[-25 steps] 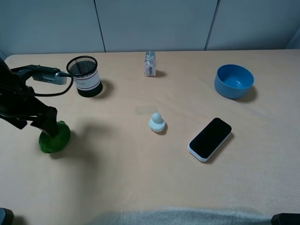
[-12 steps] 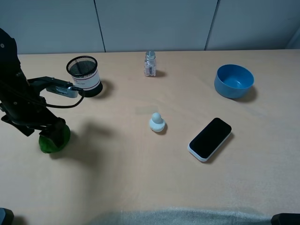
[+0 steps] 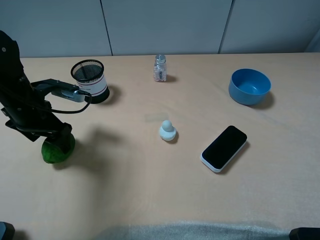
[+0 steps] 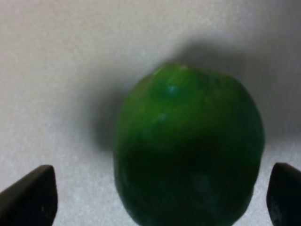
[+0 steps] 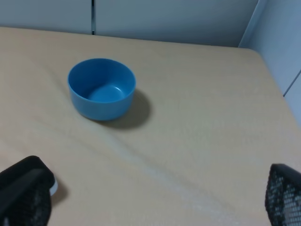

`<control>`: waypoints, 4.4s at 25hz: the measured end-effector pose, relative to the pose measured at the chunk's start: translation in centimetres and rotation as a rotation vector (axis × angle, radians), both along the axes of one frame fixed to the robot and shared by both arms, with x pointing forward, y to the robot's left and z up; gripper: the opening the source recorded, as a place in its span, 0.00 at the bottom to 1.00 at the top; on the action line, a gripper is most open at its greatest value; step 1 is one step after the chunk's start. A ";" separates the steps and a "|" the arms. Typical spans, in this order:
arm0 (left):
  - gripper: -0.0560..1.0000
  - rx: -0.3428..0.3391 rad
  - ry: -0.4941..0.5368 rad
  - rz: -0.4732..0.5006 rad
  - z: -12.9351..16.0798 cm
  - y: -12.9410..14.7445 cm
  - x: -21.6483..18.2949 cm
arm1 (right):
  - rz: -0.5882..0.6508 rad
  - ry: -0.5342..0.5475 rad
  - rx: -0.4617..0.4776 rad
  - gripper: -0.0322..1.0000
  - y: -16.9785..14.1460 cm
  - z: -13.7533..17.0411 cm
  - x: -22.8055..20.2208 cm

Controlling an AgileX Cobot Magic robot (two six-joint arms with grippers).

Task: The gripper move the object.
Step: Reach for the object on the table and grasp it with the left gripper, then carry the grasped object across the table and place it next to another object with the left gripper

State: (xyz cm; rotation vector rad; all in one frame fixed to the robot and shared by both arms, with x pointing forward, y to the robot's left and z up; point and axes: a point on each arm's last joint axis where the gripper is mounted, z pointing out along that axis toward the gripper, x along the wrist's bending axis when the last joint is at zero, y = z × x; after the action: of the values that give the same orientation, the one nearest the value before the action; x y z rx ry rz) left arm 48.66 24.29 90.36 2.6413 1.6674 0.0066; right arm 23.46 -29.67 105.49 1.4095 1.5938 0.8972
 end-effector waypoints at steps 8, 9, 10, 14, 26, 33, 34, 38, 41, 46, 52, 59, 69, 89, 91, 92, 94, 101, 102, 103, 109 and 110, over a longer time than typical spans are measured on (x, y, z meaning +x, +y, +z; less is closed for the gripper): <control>0.95 0.007 -0.012 -0.057 0.0 -0.9 -0.1 | 0.000 0.000 0.000 0.70 0.0 0.0 0.0; 0.95 0.007 -0.012 -0.057 0.0 -0.9 -0.1 | 0.000 0.000 0.000 0.70 0.0 0.0 0.0; 0.95 0.007 -0.012 -0.057 0.0 -0.9 -0.1 | 0.000 0.000 0.000 0.70 0.0 0.0 0.0; 0.95 0.007 -0.012 -0.057 0.0 -0.9 -0.1 | 0.000 0.000 0.000 0.70 0.0 0.0 0.0; 0.94 0.015 0.019 -0.057 -1.3 -0.9 0.1 | 0.000 0.000 0.000 0.70 0.0 0.0 0.0; 0.94 0.015 0.017 -0.057 -1.7 -1.0 0.5 | 0.000 0.000 0.000 0.70 0.0 0.0 0.0; 0.94 0.017 0.027 -0.058 -1.9 -1.1 0.5 | 0.000 0.000 0.000 0.70 0.0 0.0 0.0; 0.94 0.022 0.047 -0.059 -2.5 -1.1 0.4 | 0.000 0.000 0.000 0.70 0.0 0.0 0.0; 0.94 0.021 0.045 -0.059 -2.4 -1.1 0.5 | 0.000 0.000 0.000 0.70 0.0 0.0 0.0; 0.91 0.019 0.037 -0.059 -2.3 -1.2 0.7 | 0.000 0.000 0.000 0.70 0.0 0.0 0.0; 0.84 0.024 0.041 -0.063 -2.3 -1.1 0.7 | 0.000 0.000 0.000 0.70 0.0 0.0 0.0; 0.73 0.024 0.055 -0.059 -2.3 -1.1 0.6 | 0.000 0.000 0.000 0.70 0.0 0.0 0.0; 0.73 0.024 0.056 -0.048 -2.3 -1.1 0.6 | 0.000 0.000 0.000 0.70 0.0 0.0 0.0; 0.73 -0.021 -0.121 0.021 5.3 -1.9 3.7 | 0.000 0.000 0.000 0.70 0.0 0.0 0.0; 0.73 -0.026 -0.155 0.029 6.5 -1.9 3.7 | 0.000 0.000 0.000 0.70 0.0 0.0 0.0; 0.73 -0.026 -0.167 0.038 7.0 -1.9 3.8 | 0.000 0.000 0.000 0.70 0.0 0.0 0.0; 0.72 -0.022 -0.183 0.054 7.9 -1.8 4.1 | 0.000 0.000 0.000 0.70 0.0 0.0 0.0; 0.72 0.017 -0.233 0.133 10.1 -1.3 5.4 | 0.000 0.000 0.000 0.70 0.0 0.0 0.0; 0.72 0.017 -0.237 0.151 10.4 -1.1 5.6 | 0.000 0.000 0.000 0.70 0.0 0.0 0.0; 0.72 0.017 -0.243 0.171 10.6 -0.7 5.8 | 0.000 0.000 0.000 0.70 0.0 0.0 0.0; 0.72 0.035 -0.236 0.288 10.9 2.7 6.4 | 0.000 0.000 0.000 0.70 0.0 0.0 0.0; 0.72 0.038 -0.236 0.307 10.9 3.4 6.4 | 0.000 0.000 0.000 0.70 0.0 0.0 0.0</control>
State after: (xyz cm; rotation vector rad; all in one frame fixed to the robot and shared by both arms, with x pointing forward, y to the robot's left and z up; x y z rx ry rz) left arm 55.08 27.65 101.25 2.2709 1.9786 0.3416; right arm 23.46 -29.67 105.49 1.4095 1.5938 0.8972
